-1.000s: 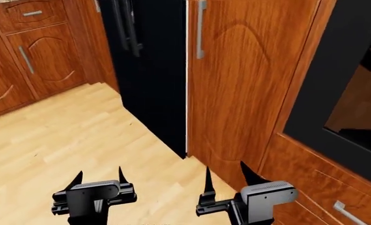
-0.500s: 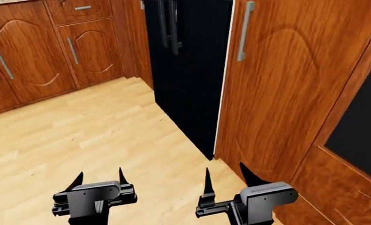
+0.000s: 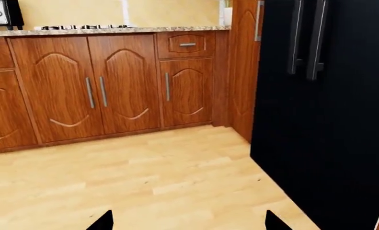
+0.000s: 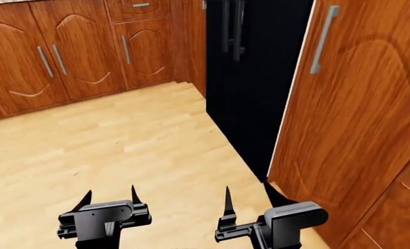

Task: Pick the tofu from the counter and place it in the cabinet.

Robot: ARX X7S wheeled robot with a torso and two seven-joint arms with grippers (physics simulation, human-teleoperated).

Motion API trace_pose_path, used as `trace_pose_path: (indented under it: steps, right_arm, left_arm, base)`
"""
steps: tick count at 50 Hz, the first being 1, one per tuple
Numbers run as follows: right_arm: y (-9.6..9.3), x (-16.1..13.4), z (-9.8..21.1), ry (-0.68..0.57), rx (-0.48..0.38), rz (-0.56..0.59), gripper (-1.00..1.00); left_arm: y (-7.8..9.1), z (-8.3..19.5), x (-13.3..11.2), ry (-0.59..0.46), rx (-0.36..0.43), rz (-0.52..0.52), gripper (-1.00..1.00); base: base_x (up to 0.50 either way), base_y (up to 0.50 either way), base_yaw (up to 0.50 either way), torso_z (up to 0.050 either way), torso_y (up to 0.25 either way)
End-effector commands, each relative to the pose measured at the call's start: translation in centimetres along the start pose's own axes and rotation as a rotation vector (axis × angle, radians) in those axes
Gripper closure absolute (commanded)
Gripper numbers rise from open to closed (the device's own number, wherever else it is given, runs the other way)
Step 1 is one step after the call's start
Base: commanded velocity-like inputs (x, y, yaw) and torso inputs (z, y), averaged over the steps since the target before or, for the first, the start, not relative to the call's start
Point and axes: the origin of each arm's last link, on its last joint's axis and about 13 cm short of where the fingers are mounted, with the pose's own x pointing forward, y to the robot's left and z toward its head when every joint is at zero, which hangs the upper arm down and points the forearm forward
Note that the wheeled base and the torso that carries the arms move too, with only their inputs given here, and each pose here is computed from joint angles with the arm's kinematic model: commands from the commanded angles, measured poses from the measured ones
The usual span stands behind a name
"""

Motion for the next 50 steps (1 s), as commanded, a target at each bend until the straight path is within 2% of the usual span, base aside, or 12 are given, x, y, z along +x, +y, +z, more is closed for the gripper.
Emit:
trace_pose_path:
  steps: [1,50]
  right_arm:
    - [0.02,-0.11,-0.06,0.002,0.005,0.002,-1.0]
    - [0.06,-0.25,-0.16,0.006,0.005,0.006,-1.0]
  left_arm:
    - [-0.06,-0.21,-0.05,0.003,0.002,-0.002,-1.0]
    - [-0.05,-0.3,-0.14,0.006,0.018,-0.003,-1.0]
  base:
    - [0.0,0.0,0.5,0.0,0.0]
    - [0.0,0.0,0.5,0.0,0.0]
